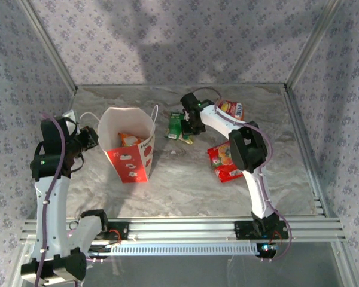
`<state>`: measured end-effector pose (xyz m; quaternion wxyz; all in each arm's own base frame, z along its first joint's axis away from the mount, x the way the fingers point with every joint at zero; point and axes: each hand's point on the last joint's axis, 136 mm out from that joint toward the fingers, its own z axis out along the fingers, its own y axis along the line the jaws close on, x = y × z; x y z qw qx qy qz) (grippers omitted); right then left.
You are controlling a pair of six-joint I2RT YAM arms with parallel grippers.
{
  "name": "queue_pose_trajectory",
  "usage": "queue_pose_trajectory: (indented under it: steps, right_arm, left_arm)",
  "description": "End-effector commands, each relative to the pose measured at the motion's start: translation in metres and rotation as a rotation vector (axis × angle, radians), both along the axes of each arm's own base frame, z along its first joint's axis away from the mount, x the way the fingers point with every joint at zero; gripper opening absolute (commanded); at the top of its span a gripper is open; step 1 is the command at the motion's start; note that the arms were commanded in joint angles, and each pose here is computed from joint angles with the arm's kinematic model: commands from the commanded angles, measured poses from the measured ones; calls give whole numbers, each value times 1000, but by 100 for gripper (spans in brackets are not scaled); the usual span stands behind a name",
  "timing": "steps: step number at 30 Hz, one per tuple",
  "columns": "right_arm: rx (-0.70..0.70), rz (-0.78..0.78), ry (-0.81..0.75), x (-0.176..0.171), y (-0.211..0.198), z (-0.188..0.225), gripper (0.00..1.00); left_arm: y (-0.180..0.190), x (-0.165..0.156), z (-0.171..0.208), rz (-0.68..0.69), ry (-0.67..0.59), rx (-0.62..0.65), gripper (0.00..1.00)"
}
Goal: Place the snacks into the paper bag
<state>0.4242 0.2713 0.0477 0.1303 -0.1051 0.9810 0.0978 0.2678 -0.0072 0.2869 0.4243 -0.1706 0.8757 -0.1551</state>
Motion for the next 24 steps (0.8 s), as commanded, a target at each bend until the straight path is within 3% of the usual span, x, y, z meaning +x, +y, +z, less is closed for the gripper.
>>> queue_pose_trajectory:
  steps: [1, 6, 10, 13, 24]
  right_arm:
    - [-46, 5, 38, -29, -13, -1, 6]
    - [-31, -1, 44, -50, -23, -1, 14]
    - [20, 44, 20, -54, -13, 14, 48]
    - [23, 48, -1, -54, -13, 24, 67]
    - [96, 111, 21, -62, -9, 19, 85]
  left_arm:
    - [2, -5, 8, -2, -20, 25, 10]
    - [3, -3, 7, 7, -22, 24, 10]
    - [1, -1, 6, 1, -20, 8, 10]
    - [2, -1, 8, 5, -25, 9, 10]
    - [3, -2, 8, 10, -23, 15, 10]
